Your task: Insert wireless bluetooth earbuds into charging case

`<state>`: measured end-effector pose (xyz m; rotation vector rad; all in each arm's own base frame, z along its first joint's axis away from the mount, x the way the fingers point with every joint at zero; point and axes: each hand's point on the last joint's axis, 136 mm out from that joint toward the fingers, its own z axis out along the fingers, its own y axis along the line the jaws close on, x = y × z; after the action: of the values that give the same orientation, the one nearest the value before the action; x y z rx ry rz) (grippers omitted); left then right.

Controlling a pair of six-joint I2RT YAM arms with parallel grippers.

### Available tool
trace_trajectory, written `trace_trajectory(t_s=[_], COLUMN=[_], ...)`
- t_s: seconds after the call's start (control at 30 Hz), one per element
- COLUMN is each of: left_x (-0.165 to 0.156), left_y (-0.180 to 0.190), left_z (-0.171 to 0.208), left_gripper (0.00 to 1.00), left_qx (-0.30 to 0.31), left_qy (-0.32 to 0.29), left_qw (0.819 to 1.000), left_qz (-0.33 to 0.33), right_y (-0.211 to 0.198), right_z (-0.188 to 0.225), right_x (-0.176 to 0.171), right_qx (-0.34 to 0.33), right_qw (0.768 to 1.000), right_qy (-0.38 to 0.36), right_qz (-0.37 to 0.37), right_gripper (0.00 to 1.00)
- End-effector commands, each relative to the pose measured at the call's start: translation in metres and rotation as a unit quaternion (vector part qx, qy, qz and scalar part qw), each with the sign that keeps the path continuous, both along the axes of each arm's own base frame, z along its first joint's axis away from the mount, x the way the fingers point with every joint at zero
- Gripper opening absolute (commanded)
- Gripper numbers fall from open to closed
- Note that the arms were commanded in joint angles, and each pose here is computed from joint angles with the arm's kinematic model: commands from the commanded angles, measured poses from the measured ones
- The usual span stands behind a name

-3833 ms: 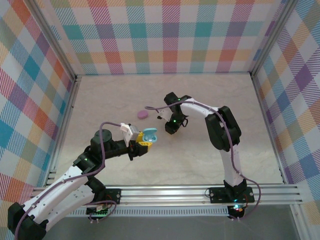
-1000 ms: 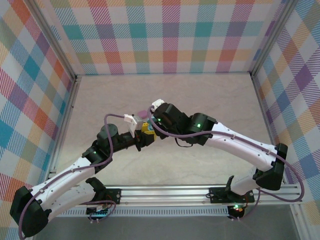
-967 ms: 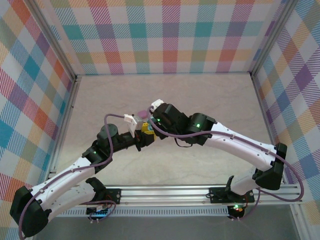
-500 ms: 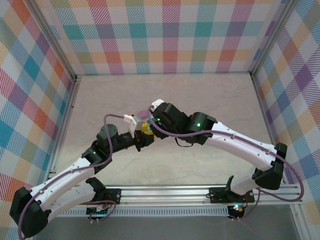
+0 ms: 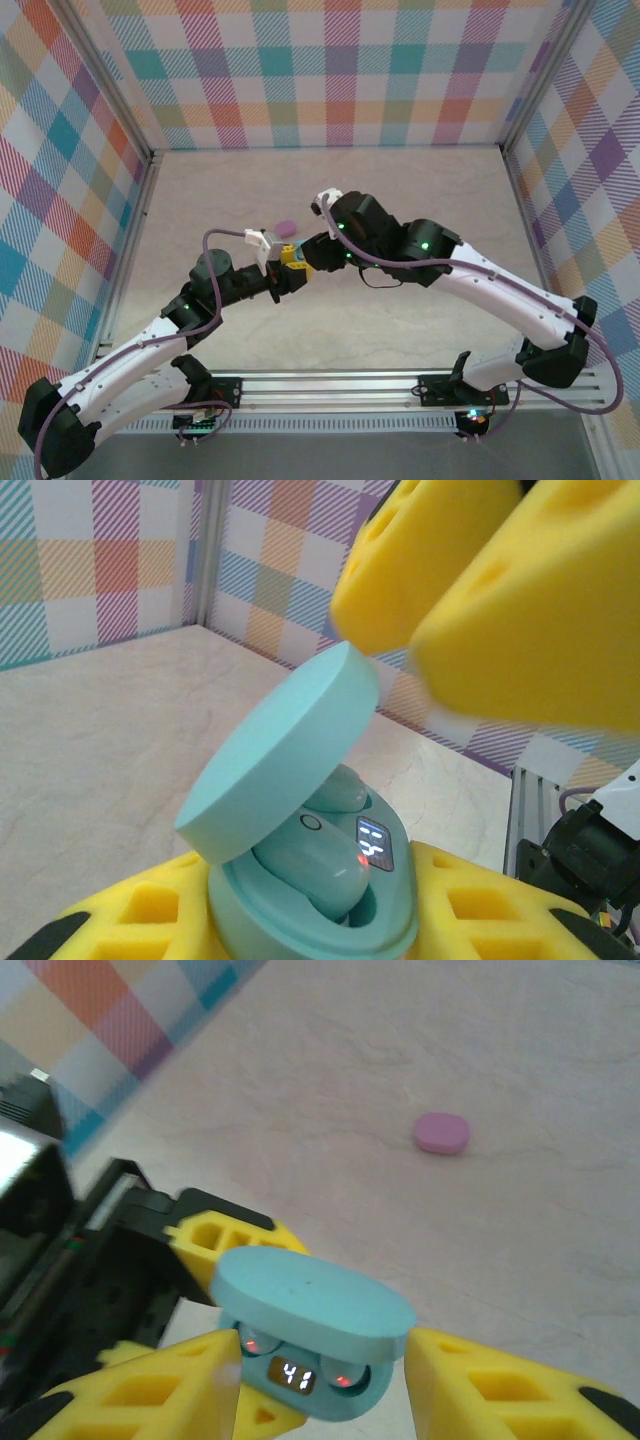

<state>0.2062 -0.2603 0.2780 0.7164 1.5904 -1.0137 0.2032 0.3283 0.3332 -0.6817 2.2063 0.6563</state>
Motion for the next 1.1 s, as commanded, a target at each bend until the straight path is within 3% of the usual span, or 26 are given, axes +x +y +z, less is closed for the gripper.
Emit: trace_trajectory(t_s=[0.0, 0.2, 0.43, 0.6, 0.77, 1.07], left_x=[-0.006, -0.009, -0.016, -0.017, -0.015, -0.004], left_y=[-0.002, -0.001, -0.005, -0.009, -0.018, -0.033], left_z=[0.013, 0.013, 0.021, 0.031, 0.046, 0.065], left_gripper=[0.37, 0.37, 0.37, 0.37, 0.37, 0.37], left_qx=[-0.022, -0.019, -0.025, -0.030, -0.042, -0.065], left_qy=[-0.015, -0.015, -0.022, -0.026, -0.027, -0.023], left_qw=[1.000, 1.000, 0.999, 0.998, 0.996, 0.994], left_qz=[-0.012, -0.014, -0.041, -0.051, -0.070, -0.085], right_y=[0.002, -0.029, -0.028, -0.016, -0.025, -0.026], right_z=[0.034, 0.047, 0.028, 0.016, -0.003, 0.000], right_x=[-0.010, 0.002, 0.010, 0.006, 0.011, 0.025], right_qx=[0.084, 0.152, 0.152, 0.227, 0.274, 0.408], right_qw=[0.996, 0.986, 0.982, 0.954, 0.931, 0.856], right_qy=[0.023, 0.063, 0.111, 0.192, 0.243, 0.317], right_qz=[0.016, -0.001, 0.003, 0.032, 0.006, 0.021], right_gripper=[0.48, 0.49, 0.52, 0.58, 0.66, 0.68])
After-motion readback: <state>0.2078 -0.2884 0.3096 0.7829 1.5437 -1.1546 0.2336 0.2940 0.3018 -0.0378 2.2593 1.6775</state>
